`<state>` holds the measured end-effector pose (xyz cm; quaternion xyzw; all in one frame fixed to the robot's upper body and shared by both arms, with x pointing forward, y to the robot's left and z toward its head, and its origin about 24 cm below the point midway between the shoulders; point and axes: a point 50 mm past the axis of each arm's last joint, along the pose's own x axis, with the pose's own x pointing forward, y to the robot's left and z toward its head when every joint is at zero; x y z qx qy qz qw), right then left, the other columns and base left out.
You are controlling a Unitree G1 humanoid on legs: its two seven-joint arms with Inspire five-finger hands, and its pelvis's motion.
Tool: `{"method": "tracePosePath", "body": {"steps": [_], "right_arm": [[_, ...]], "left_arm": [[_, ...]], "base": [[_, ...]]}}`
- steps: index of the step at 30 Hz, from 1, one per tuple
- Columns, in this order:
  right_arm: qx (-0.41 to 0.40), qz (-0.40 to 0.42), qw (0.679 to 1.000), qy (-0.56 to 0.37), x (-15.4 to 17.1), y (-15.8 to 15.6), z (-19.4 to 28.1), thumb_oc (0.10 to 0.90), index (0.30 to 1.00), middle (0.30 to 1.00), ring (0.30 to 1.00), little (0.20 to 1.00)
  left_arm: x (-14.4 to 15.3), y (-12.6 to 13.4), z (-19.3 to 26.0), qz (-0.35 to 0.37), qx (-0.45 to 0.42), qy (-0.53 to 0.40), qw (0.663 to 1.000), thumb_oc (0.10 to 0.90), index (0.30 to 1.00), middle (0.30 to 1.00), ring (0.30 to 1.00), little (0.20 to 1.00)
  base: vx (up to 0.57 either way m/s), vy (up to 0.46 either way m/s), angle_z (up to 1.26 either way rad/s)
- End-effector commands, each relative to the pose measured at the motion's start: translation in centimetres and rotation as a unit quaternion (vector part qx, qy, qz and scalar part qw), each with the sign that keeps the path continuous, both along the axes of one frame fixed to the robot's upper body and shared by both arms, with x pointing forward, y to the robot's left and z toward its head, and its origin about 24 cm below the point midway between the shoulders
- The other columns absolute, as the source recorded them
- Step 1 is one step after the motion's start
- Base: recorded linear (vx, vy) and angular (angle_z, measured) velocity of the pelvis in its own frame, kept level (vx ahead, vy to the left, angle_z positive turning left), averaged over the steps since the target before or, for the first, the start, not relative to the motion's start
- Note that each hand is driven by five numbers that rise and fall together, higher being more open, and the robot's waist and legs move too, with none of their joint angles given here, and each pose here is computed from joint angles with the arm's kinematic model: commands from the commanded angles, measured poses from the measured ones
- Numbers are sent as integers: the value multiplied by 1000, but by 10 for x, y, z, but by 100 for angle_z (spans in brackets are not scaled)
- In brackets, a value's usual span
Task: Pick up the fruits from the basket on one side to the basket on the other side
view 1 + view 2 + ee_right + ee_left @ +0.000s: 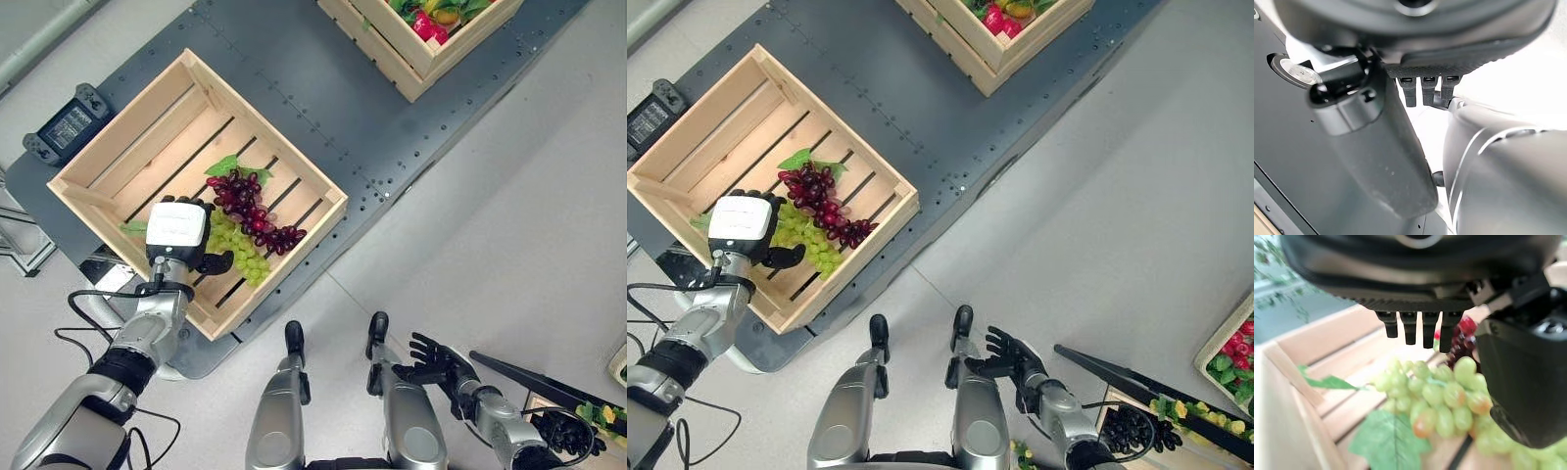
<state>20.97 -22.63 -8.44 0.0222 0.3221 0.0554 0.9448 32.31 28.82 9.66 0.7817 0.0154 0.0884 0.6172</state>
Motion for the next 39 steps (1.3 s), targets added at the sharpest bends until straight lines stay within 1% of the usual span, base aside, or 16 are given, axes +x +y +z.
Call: {"method": "tracePosePath", "body": {"steps": [1, 4, 7, 10, 15, 21, 25, 29, 32, 35, 36, 37, 38, 39], "right_arm": [[-8, 7, 1000, -18, -2, -15, 10, 800, 900, 900, 900, 900], [-10, 7, 1000, -22, -1, -16, 11, 800, 900, 900, 900, 900], [-1, 9, 1000, -27, 2, -13, 12, 800, 900, 900, 900, 900], [10, 14, 999, -28, 4, -6, 11, 800, 900, 900, 900, 900], [22, 25, 999, -29, 10, 6, 10, 800, 900, 900, 900, 900], [28, 36, 998, -37, 20, 16, 14, 800, 900, 900, 900, 900], [32, 40, 998, -40, 23, 19, 16, 800, 900, 900, 900, 900], [35, 50, 997, -45, 32, 25, 20, 800, 900, 900, 900, 900], [32, 55, 997, -51, 36, 27, 22, 800, 900, 900, 900, 900], [35, 52, 997, -53, 39, 28, 23, 800, 900, 900, 900, 900], [34, 53, 997, -55, 40, 28, 24, 800, 900, 900, 900, 900], [33, 54, 996, -55, 40, 27, 24, 800, 900, 900, 900, 900], [33, 54, 996, -55, 40, 27, 24, 800, 900, 900, 900, 900], [32, 53, 997, -55, 40, 26, 23, 800, 900, 900, 900, 900]], "left_arm": [[4, 26, 55, 32, 55, -40, 997, 800, 900, 900, 900, 900], [5, 30, 63, 49, 66, -47, 996, 800, 900, 900, 900, 900], [8, 39, 73, 92, 99, -66, 989, 800, 900, 900, 900, 900], [11, 43, 72, 109, 113, -81, 984, 800, 900, 900, 900, 900], [17, 50, 58, 161, 133, -55, 976, 800, 900, 900, 900, 900], [24, 52, 65, 194, 145, -63, 968, 800, 900, 900, 900, 900], [29, 50, 64, 203, 162, -40, 965, 800, 900, 900, 900, 900], [36, 37, 54, 198, 221, 8, 955, 800, 900, 900, 900, 900], [40, 30, 52, 192, 243, 10, 951, 800, 900, 900, 900, 900], [42, 26, 53, 196, 243, 8, 950, 800, 900, 900, 900, 900], [43, 26, 53, 198, 240, 11, 950, 704, 756, 756, 756, 756], [44, 25, 53, 196, 243, 12, 950, 558, 538, 538, 538, 538], [43, 25, 53, 193, 239, 7, 952, 513, 469, 469, 469, 469], [44, 26, 54, 188, 241, 5, 952, 400, 300, 300, 300, 300]], "base": [[0, 0, 0], [0, 0, 0], [-2, -16, 0], [-1, -55, -1], [5, -15, -1], [-4, 2, -2], [0, 0, 0], [-10, 12, -3], [0, 0, 0], [0, 0, 0], [-17, 1, -5], [-16, 1, -7], [-11, 0, -5], [0, 0, 0]]}}
